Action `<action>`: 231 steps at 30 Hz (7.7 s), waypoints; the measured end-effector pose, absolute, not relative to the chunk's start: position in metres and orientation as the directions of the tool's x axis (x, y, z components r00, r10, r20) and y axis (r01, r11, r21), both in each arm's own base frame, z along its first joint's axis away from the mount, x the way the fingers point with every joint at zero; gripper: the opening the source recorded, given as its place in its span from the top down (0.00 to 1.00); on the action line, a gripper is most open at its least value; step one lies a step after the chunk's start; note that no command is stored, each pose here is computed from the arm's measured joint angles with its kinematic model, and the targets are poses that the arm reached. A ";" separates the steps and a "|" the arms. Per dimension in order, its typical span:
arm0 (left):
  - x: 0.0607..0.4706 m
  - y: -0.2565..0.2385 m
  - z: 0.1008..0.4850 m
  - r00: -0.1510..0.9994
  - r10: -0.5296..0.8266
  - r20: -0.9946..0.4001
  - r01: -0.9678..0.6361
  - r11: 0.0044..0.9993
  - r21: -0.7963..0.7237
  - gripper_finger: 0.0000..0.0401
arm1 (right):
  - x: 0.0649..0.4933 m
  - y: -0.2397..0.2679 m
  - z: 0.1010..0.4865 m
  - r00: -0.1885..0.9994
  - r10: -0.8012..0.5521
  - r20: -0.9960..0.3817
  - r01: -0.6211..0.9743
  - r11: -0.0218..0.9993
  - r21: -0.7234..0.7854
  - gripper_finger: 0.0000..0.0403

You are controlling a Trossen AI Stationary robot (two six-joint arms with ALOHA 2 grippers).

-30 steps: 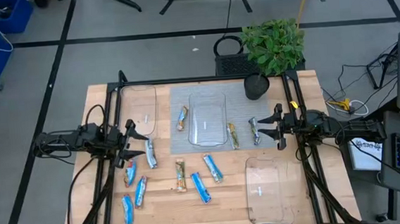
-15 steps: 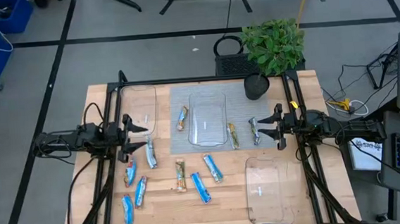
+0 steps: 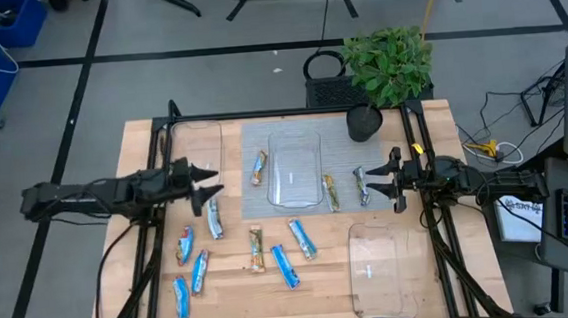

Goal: Pick and place Granola Bars by type
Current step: Put the yellow granola bar into the top left transparent bin

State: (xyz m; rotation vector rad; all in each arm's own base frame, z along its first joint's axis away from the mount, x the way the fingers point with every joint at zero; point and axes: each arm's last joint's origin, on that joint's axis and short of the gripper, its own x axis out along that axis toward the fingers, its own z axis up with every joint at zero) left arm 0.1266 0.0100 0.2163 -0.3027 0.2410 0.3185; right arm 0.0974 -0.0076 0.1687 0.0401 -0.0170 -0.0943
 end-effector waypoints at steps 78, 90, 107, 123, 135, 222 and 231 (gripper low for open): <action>0.307 0.111 0.155 0.294 0.108 -0.950 -0.623 0.775 -0.104 0.37 | 0.097 -0.008 0.169 0.995 -0.095 0.020 0.094 0.995 0.041 0.61; 0.305 0.111 0.155 0.267 0.125 -0.956 -0.632 0.771 -0.075 0.45 | 0.097 -0.008 0.169 0.995 -0.095 0.020 0.094 0.995 0.041 0.61; 0.306 0.111 0.155 0.293 0.088 -0.952 -0.601 0.791 -0.112 0.88 | 0.097 -0.008 0.169 0.995 -0.095 0.021 0.094 0.995 0.041 0.61; 0.310 0.103 0.156 0.257 0.248 -0.934 -0.598 0.800 0.048 0.99 | 0.097 -0.008 0.169 0.995 -0.095 0.020 0.094 0.995 0.041 0.61; 0.305 0.099 0.180 0.286 0.346 -0.894 -0.608 0.786 0.110 1.00 | 0.097 -0.008 0.169 0.995 -0.095 0.021 0.094 0.995 0.041 0.61; 0.123 0.116 0.196 0.026 0.374 -0.927 -0.947 0.306 0.097 1.00 | 0.097 -0.008 0.169 0.995 -0.094 0.021 0.094 0.995 0.041 0.61; 0.126 0.121 0.188 -0.013 0.344 -0.939 -0.940 0.317 0.129 0.99 | 0.097 -0.008 0.169 0.995 -0.095 0.021 0.094 0.995 0.041 0.61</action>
